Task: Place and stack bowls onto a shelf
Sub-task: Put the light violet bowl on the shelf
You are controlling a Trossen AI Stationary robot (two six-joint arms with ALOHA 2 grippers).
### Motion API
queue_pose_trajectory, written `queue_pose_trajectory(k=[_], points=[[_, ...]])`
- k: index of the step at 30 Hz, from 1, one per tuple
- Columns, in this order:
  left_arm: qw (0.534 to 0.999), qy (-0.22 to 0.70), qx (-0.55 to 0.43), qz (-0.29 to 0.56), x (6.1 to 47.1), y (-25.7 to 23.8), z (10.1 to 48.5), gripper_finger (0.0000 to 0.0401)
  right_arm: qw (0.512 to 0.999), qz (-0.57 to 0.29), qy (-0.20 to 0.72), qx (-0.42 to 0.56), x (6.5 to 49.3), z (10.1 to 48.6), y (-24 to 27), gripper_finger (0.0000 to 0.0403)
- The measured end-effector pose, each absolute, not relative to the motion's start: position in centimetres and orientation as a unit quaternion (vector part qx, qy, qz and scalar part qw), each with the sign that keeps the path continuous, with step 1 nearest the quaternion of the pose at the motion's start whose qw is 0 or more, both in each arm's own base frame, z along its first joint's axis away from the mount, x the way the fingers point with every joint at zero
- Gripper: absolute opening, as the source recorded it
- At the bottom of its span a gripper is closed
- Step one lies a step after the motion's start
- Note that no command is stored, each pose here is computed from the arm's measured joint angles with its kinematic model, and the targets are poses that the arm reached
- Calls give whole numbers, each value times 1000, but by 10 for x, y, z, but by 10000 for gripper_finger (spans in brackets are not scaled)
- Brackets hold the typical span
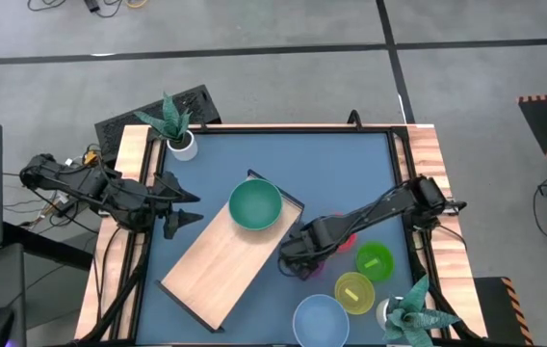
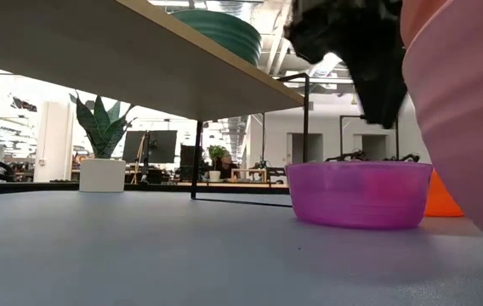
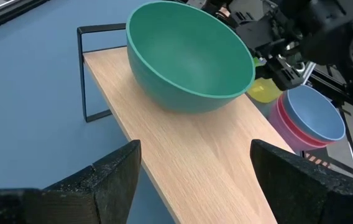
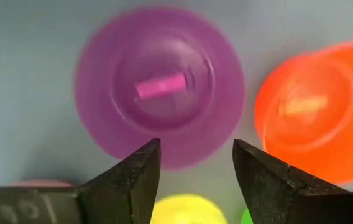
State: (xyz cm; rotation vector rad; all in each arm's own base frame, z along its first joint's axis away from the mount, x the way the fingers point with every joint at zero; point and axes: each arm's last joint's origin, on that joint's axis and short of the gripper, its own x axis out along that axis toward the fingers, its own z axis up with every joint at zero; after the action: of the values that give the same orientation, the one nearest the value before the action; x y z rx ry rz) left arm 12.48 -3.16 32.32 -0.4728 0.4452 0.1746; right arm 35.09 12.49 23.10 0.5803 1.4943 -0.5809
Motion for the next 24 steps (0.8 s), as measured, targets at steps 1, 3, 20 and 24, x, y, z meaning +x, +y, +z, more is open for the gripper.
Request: queue_pose_trajectory(k=[1, 3, 20, 24], points=[[944, 219, -232, 86, 125, -32, 323, 286, 652, -260, 664, 258, 349, 231, 127, 224], [944, 219, -232, 86, 125, -32, 323, 286, 644, -265, 664, 273, 347, 232, 130, 224], [945, 214, -227, 100, 125, -31, 323, 286, 596, -331, 593, 428, 314, 198, 137, 224], [945, 214, -227, 101, 125, -31, 323, 286, 592, -339, 594, 426, 317, 186, 137, 224]])
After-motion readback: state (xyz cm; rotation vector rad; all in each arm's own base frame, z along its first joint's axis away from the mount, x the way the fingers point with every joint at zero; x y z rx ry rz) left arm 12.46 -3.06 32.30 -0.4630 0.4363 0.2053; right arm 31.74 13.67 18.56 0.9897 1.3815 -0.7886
